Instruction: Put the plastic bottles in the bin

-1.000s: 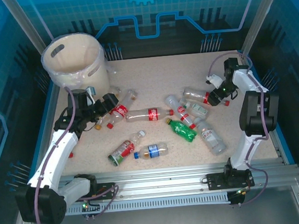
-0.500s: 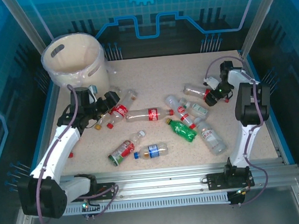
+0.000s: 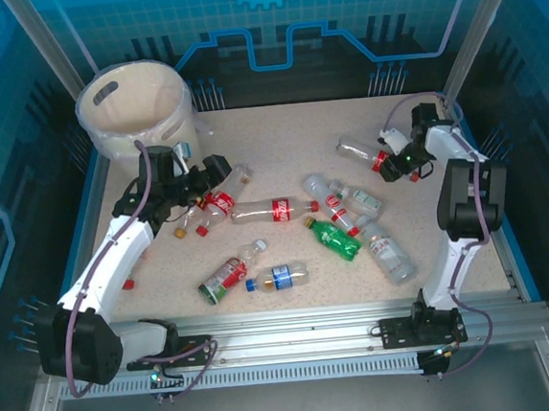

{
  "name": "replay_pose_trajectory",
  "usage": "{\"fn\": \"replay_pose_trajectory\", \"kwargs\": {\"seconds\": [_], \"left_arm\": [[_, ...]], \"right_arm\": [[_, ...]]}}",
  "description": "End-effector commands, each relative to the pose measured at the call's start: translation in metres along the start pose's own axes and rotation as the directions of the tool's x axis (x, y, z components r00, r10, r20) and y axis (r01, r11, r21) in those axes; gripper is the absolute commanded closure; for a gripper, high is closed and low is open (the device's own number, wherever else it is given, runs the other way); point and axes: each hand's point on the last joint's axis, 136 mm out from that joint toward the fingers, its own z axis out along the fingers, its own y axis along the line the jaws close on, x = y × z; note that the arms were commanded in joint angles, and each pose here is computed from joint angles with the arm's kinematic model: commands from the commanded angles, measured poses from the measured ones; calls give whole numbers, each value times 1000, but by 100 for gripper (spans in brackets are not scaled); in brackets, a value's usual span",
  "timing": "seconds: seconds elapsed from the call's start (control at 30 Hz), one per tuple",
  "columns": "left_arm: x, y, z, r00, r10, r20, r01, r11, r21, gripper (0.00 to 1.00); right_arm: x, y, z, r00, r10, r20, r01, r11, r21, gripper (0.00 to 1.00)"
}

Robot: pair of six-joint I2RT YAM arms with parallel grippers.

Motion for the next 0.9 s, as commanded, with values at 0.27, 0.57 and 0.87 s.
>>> {"fn": "replay_pose_trajectory", "kwargs": {"seconds": [0.27,0.57,0.87], "left_arm": [[15,-122,35,998,58,-9,-51,942,331,1],[45,-164,83,993,78,-86,-36,910,414,1],[55,-151,107,993,41,-112,3,930,368,19]], "right_arm": [[-60,115,-89,924,282,260,-251,957,-146,48],[-77,227,-80,929,264,261,-155,915,-372,47],[-75,261,-74,934,243,260,-111,893,-437,47]]}}
